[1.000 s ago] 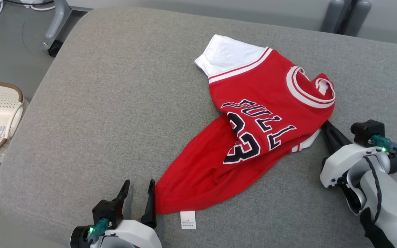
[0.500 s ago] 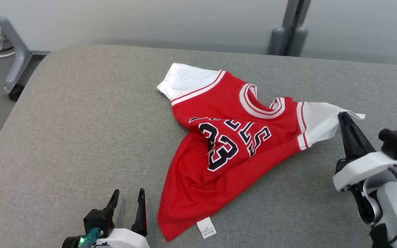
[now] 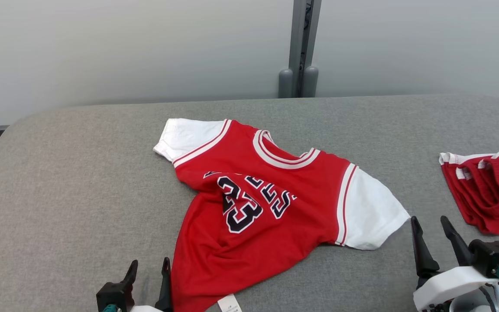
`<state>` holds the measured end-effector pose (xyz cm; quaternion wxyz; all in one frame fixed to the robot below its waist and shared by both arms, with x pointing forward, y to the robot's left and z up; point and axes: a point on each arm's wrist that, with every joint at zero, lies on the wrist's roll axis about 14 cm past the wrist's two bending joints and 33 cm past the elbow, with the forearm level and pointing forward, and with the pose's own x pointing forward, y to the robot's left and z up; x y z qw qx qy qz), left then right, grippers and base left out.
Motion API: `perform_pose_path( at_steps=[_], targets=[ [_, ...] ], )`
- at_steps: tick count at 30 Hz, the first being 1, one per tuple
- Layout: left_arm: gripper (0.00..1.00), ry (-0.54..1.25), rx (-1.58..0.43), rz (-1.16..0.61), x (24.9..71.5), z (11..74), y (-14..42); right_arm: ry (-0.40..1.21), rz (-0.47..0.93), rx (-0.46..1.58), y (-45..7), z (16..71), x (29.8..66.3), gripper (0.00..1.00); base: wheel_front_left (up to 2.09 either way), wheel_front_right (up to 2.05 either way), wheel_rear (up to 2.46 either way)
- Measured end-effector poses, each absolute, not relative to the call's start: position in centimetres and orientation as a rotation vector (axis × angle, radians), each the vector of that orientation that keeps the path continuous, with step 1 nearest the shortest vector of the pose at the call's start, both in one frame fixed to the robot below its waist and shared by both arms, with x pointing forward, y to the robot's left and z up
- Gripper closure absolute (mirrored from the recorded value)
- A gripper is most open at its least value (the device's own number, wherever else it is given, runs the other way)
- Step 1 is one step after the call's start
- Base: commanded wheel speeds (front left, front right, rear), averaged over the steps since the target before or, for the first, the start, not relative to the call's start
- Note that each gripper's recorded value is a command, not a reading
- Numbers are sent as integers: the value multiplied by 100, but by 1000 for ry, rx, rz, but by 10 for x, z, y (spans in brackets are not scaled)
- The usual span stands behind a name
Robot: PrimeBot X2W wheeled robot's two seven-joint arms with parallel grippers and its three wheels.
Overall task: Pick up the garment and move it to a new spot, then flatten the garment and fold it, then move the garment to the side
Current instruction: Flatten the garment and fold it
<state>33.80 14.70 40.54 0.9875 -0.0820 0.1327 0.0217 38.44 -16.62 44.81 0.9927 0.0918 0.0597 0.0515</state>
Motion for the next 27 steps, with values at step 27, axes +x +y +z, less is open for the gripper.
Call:
perform_pose_path(
  at_steps=[27],
  targets=[
    [0, 393, -170, -43, 304, 371, 127, -40, 32, 98, -188, 494, 366, 0, 0, 0, 0]
  ],
)
